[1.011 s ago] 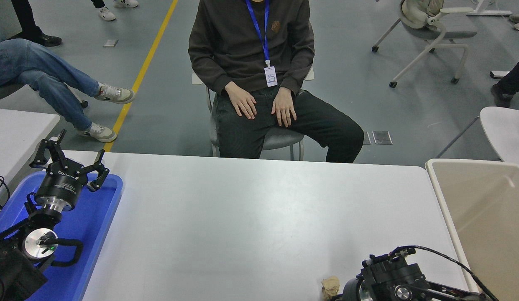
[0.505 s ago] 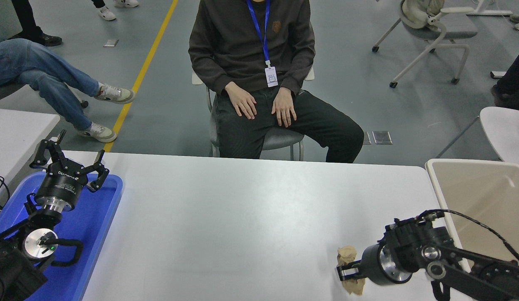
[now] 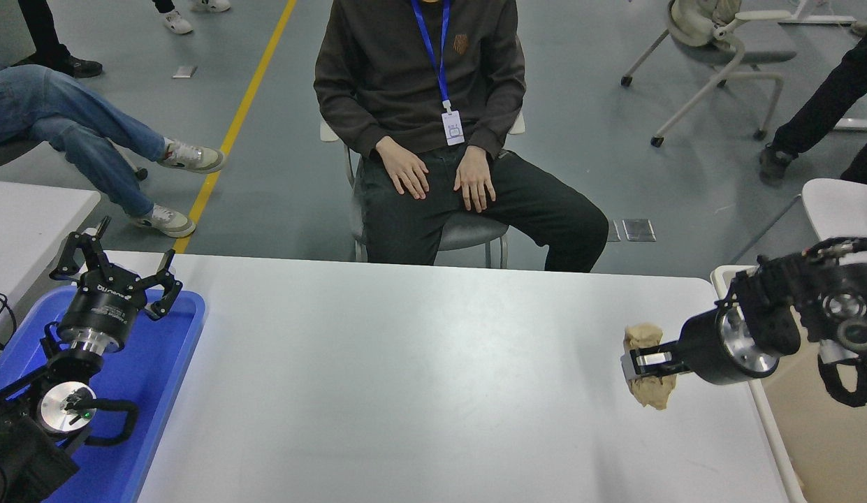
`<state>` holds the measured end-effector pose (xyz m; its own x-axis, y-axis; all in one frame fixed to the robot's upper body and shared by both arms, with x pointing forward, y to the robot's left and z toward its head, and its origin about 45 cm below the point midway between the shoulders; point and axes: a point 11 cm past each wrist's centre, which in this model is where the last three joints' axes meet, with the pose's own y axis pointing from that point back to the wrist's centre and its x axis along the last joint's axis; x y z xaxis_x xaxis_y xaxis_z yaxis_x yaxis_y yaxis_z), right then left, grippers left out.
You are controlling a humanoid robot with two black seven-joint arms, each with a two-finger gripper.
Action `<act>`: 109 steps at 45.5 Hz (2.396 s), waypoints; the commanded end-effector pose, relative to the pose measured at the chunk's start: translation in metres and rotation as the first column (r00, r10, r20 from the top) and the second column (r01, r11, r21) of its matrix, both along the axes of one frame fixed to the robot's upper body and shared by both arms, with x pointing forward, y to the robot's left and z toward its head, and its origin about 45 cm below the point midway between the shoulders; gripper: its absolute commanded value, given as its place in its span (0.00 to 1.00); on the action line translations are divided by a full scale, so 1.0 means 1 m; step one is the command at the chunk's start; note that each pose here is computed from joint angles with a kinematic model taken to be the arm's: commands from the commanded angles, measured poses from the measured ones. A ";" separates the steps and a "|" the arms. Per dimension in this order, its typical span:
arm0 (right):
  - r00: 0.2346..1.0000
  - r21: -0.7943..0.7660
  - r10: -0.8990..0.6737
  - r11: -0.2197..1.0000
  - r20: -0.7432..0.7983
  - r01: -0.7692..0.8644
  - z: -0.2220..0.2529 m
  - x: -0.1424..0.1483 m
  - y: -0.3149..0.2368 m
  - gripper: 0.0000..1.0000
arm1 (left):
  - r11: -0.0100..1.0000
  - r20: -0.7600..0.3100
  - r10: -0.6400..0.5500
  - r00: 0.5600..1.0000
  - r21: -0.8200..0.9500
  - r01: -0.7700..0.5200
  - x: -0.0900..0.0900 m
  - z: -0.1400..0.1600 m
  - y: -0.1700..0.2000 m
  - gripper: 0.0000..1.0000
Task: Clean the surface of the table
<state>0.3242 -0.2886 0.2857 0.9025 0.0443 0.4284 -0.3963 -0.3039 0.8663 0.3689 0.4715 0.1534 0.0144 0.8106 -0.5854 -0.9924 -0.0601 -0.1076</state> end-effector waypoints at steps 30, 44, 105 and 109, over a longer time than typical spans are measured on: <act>0.978 0.001 -0.161 0.987 0.135 0.162 0.096 0.012 -0.069 0.00 | 1.000 0.000 0.000 1.000 0.000 0.000 0.000 0.000 0.000 1.00; 0.958 -0.007 -0.251 0.967 0.135 0.254 0.098 0.020 -0.098 0.00 | 1.000 0.000 0.000 1.000 0.000 0.000 0.000 0.000 0.000 1.00; 0.353 0.051 -0.903 0.376 0.245 0.925 -0.058 0.050 -0.310 0.00 | 1.000 0.000 0.000 1.000 0.000 0.000 0.000 0.000 0.000 1.00; 0.348 0.040 -0.888 0.376 0.300 0.926 -0.067 0.051 -0.311 0.00 | 1.000 0.000 0.000 1.000 0.000 0.000 0.000 0.000 0.000 1.00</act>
<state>0.3739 -0.5891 0.2427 0.3516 -0.7533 0.5558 -0.5405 0.3214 0.7775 0.3689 0.4715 0.1534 0.0146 0.8106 -0.5854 -0.9924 -0.0599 -0.1077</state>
